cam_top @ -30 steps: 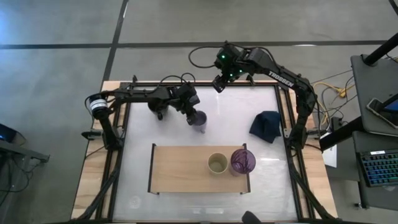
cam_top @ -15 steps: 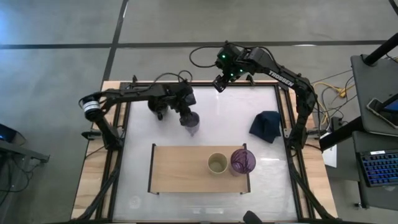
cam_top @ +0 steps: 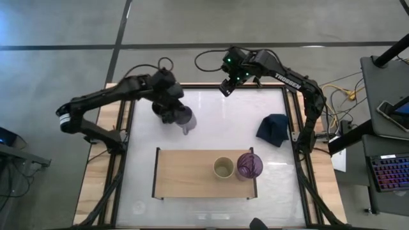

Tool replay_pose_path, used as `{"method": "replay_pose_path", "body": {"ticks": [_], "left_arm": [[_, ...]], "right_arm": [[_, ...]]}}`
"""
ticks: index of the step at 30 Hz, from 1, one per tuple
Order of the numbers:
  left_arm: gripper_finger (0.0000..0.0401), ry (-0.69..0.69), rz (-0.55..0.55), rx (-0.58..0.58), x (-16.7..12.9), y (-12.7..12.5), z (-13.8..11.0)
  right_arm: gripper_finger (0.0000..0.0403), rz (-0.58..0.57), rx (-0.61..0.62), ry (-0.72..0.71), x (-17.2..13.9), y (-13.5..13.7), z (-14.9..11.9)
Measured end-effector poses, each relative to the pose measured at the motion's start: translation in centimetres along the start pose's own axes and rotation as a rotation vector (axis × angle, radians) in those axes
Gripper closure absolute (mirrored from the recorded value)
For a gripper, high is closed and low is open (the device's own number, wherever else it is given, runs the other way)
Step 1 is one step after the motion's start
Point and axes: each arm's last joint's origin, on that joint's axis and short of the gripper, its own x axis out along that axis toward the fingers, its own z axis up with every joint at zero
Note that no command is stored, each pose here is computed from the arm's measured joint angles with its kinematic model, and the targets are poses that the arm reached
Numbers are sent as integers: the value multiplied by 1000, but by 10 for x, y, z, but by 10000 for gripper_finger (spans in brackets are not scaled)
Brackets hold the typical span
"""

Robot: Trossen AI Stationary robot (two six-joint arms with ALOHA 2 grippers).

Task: Stack small to large cups/mugs on shelf
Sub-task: Put the gray mug on the shelf

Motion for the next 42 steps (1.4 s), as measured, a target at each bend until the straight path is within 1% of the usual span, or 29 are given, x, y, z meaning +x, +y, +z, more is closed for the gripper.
{"method": "replay_pose_path", "body": {"ticks": [3,6,9,11,16,18,22,24,29,32,36,42], "left_arm": [[396,-38,-8,5,-20,-7,-3],[396,-64,-28,-9,-31,-17,-6],[396,-85,-58,-21,-39,-29,-5],[396,-106,-50,-52,-44,-38,-2],[396,-124,-29,-72,-47,-63,7],[396,-110,-36,-81,-47,-72,10],[396,-24,6,-99,-41,-86,8],[396,-6,16,-113,-39,-93,10],[396,-7,-35,-110,-40,-110,16],[396,-1,-45,-119,-42,-116,20],[397,37,-50,-110,-50,-123,18],[397,47,-116,-80,-60,-143,14]], "right_arm": [[211,-2,0,14,4,0,-2],[211,-2,-1,22,5,0,-3],[211,2,-14,23,5,2,-3],[211,6,-25,25,5,3,-4],[211,19,-82,25,0,10,-7],[211,25,-106,18,-4,13,-8],[211,35,-139,2,-13,17,-11],[211,32,-142,5,-17,18,-14],[211,29,-133,21,-24,20,-19],[211,35,-126,24,-26,24,-21],[211,47,-119,26,-26,33,-23],[211,63,-107,33,-26,46,-28]]}}
